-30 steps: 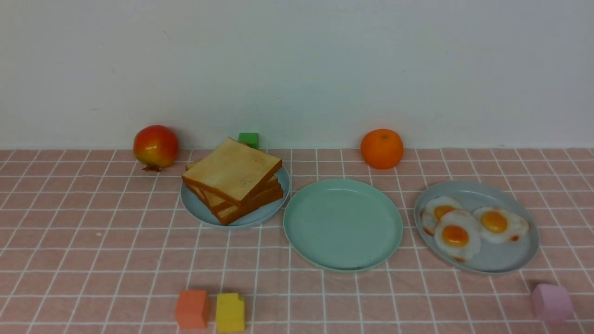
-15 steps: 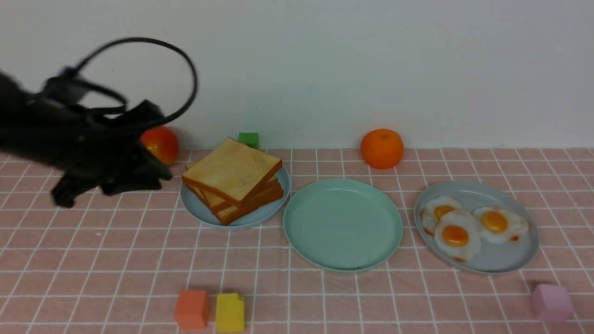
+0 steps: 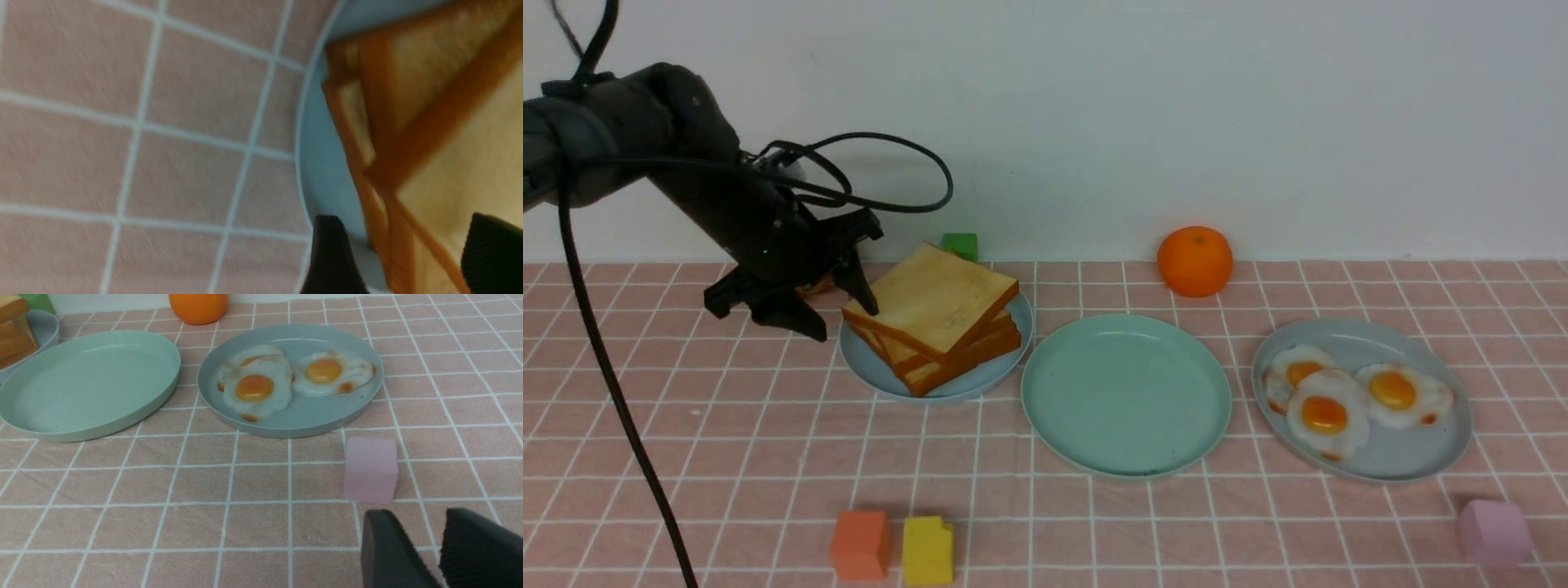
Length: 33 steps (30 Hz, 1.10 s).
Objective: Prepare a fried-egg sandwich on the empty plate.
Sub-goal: Use the left arm to grab a slice of bread
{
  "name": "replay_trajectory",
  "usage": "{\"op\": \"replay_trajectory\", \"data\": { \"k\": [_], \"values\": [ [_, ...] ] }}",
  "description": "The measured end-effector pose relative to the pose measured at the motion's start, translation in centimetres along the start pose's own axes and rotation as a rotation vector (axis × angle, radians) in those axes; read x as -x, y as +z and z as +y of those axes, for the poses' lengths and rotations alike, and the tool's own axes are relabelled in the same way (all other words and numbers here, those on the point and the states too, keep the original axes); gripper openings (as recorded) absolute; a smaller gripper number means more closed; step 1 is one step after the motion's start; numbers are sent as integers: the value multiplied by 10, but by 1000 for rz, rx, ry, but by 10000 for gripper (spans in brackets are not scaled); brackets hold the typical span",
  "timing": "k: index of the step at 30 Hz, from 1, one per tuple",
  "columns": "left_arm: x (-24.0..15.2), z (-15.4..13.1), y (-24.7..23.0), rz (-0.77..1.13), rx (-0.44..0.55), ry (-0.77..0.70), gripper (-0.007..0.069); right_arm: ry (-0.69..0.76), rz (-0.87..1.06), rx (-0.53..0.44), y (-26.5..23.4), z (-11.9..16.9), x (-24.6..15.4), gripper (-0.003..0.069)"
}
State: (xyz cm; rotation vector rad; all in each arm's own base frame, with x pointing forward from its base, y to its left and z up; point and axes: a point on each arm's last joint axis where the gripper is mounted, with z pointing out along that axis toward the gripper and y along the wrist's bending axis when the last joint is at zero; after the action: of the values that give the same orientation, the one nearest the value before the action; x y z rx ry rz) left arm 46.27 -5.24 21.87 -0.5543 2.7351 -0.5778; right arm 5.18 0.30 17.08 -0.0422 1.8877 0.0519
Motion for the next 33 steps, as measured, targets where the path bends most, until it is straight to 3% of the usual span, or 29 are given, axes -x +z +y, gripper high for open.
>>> {"op": "replay_trajectory", "data": {
  "k": [8,22,27,30,33],
  "values": [
    [7,-5,2,-68,-56,-17,462,0,0,0,0,0,0,242],
    [7,1,23,-32,-52,-25,453,0,0,0,0,0,0,242],
    [7,0,23,-31,-78,-10,335,0,0,0,0,0,0,242],
    [7,0,23,-30,-92,-15,190,0,0,0,0,0,0,242],
    [7,-1,23,-29,-98,-18,122,0,0,0,0,0,0,242]
  ]
}}
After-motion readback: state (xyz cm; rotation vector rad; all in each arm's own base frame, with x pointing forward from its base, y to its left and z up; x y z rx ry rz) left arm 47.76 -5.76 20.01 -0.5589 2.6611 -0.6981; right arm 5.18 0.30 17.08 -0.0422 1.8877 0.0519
